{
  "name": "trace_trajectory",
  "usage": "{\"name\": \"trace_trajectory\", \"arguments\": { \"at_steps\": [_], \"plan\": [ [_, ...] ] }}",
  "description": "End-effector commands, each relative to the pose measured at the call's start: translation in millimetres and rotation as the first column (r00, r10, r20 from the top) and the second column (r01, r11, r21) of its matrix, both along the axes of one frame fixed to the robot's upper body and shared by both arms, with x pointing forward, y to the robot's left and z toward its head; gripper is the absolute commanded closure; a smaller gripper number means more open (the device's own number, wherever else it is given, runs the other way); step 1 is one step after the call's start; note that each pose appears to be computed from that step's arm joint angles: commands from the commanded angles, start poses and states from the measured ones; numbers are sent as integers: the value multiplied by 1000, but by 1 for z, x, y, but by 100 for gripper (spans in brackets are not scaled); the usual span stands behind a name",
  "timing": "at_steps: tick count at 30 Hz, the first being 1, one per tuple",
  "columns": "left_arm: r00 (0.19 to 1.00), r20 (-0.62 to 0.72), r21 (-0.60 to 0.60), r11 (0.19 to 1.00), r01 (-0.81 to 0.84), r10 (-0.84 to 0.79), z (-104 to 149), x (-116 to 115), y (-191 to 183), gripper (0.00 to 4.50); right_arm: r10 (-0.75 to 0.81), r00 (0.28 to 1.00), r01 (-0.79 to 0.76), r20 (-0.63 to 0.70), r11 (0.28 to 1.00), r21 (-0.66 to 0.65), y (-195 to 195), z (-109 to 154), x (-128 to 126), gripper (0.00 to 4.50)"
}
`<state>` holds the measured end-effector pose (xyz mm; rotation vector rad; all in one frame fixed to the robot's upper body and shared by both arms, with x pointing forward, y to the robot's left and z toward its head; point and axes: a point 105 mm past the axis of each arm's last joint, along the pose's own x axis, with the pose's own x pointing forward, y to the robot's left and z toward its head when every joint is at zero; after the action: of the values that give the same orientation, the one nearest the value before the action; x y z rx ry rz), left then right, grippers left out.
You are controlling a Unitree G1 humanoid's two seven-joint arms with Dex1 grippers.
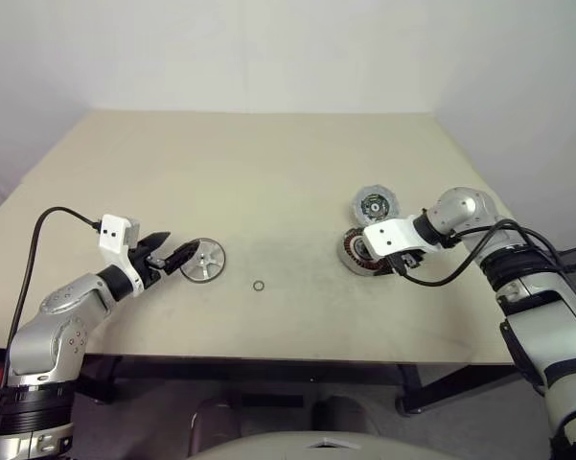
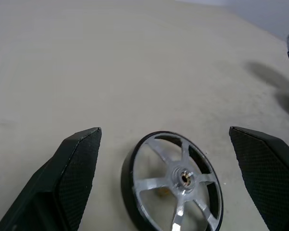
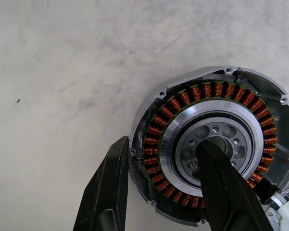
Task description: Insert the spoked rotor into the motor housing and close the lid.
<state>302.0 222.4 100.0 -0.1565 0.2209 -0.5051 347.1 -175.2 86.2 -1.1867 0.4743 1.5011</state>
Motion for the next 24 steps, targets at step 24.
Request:
{"name": "trace_trajectory", "arguments": {
  "at_steps": [24],
  "plan": [
    [999, 50, 0, 1000, -1, 1, 11, -2, -7, 0, 100, 969, -139, 227, 977, 159, 106, 36, 36, 253]
  ]
}}
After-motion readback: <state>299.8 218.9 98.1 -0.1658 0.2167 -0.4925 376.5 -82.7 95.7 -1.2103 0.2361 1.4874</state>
